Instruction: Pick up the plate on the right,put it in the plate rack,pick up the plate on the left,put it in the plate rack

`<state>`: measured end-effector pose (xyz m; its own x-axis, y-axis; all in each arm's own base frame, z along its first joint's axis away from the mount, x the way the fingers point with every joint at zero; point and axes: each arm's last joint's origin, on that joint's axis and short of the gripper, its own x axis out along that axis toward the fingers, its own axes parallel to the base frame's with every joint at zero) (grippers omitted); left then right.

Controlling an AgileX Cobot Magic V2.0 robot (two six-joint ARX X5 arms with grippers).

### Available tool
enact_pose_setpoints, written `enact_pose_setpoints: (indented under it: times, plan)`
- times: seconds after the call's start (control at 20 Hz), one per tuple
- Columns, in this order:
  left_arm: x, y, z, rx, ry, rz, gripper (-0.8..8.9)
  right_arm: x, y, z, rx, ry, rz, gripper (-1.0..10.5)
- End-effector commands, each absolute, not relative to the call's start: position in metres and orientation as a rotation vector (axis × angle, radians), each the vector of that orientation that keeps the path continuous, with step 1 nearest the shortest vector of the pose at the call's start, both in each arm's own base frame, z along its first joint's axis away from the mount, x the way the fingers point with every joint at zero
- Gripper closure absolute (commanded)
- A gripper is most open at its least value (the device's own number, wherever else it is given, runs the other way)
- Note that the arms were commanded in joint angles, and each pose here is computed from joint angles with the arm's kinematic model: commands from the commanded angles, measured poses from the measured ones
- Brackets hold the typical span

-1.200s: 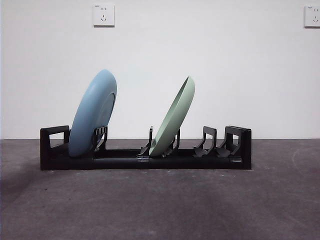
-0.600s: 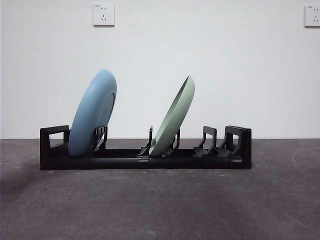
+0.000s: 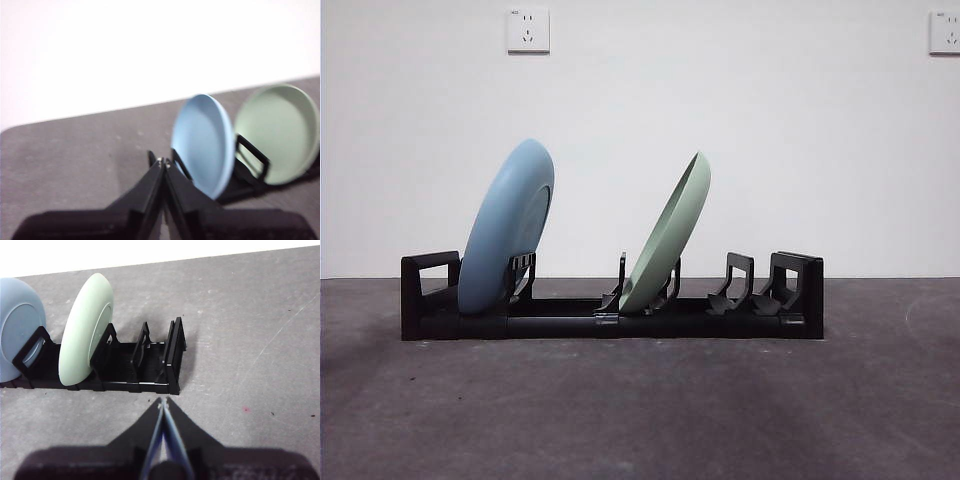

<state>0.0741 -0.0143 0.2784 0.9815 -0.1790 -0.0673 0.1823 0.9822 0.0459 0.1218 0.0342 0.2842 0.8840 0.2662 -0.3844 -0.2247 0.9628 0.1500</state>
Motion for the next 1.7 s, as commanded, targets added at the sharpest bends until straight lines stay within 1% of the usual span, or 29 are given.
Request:
enact_pose_setpoints:
  times: [0.05,0.1,0.3,0.45,0.6,0.75,1.7]
  plan:
    - [0.078,-0.010,0.248,0.057,0.033,-0.177,8.17,0.122,0.034,0.282,0.111,0.416,0.251,9.4]
    - [0.081,-0.008,0.234,0.057,0.037,-0.158,8.17,0.122,0.034,0.282,0.111,0.416,0.251,9.4]
    - [0.090,-0.003,0.189,0.059,0.127,-0.093,8.17,0.122,0.034,0.282,0.111,0.416,0.251,9.4]
    - [0.094,-0.003,0.166,0.073,0.145,-0.090,8.17,0.122,0.034,0.282,0.111,0.416,0.251,9.4]
    - [0.095,-0.003,0.153,0.072,0.162,-0.090,8.17,0.122,0.034,0.282,0.111,0.416,0.251,9.4]
    - [0.096,-0.003,0.147,0.074,0.181,-0.090,8.17,0.122,0.034,0.282,0.111,0.416,0.251,9.4]
    - [0.096,-0.003,0.148,0.076,0.174,-0.091,8.17,0.122,0.034,0.282,0.110,0.416,0.252,9.4]
